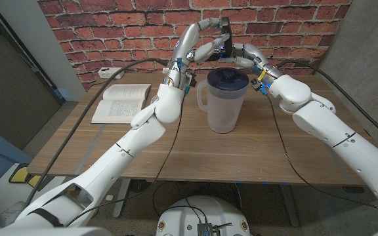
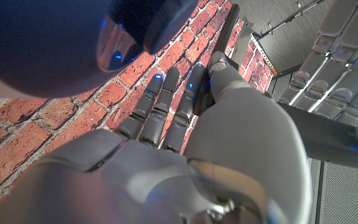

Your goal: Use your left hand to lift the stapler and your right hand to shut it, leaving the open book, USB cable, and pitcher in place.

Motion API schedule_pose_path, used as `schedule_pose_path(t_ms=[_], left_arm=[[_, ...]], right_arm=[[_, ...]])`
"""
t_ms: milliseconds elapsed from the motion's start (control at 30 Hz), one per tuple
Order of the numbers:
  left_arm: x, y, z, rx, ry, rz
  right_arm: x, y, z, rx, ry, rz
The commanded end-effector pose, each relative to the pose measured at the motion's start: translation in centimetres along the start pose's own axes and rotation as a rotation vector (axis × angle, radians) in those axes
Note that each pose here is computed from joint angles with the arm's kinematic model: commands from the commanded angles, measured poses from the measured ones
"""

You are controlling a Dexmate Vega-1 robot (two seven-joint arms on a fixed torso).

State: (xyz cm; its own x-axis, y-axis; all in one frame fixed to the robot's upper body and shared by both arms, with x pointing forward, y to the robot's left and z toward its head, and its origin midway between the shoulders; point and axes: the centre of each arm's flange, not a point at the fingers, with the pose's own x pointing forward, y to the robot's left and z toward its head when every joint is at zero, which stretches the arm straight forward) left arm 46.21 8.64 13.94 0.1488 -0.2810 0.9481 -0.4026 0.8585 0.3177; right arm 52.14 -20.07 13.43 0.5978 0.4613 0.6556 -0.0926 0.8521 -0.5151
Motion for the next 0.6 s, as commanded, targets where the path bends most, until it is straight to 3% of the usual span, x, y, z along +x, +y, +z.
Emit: schedule_pose_path(t_ms=[33, 600], left_arm=[[-0.49, 0.21, -0.19, 0.008, 0.015, 0.009], [-0.78, 0.25, -0.46, 0.01, 0.026, 0.015]], right_arm=[[-0.15, -0.33, -0.07, 0.006, 0.001, -0.009], [-0.19, -0.71, -0.3, 0.014, -0.001, -0.019]])
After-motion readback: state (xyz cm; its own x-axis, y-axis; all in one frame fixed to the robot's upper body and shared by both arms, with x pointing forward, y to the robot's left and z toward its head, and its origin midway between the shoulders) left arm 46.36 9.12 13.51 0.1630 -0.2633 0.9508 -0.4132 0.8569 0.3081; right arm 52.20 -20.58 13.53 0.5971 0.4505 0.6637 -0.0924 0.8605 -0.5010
